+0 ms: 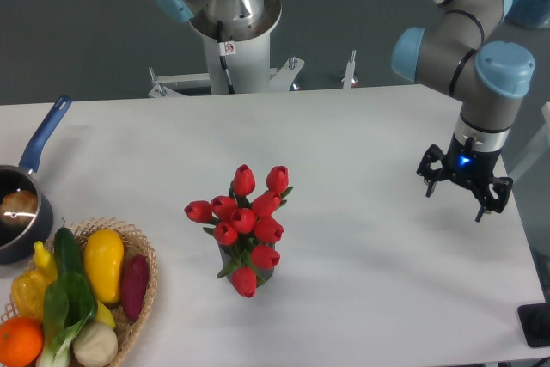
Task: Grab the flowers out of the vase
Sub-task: 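Move the open gripper toward the red tulip bouquet in the grey vase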
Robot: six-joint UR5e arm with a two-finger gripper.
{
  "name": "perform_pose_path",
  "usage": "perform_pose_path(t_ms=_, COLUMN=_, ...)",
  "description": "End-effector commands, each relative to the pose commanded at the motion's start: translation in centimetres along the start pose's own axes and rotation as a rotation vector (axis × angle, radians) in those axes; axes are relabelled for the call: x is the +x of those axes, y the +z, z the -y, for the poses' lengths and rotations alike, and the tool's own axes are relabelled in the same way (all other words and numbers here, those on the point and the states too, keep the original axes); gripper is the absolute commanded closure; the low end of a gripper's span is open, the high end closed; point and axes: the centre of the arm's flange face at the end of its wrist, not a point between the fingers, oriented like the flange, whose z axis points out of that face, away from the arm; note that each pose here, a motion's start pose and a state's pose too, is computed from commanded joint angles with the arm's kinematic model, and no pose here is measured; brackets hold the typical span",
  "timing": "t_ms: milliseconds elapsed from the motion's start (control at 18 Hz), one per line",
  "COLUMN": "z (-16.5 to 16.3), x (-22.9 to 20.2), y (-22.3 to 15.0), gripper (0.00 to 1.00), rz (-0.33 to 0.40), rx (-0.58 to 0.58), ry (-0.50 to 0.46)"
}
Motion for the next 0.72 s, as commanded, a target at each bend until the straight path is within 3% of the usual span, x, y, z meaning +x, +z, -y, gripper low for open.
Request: perform_pose_path(t_ms=722, z=2.3, x=2.0, y=1.0, gripper=0.00, rz=-0.026, rx=0.007, ry=0.025)
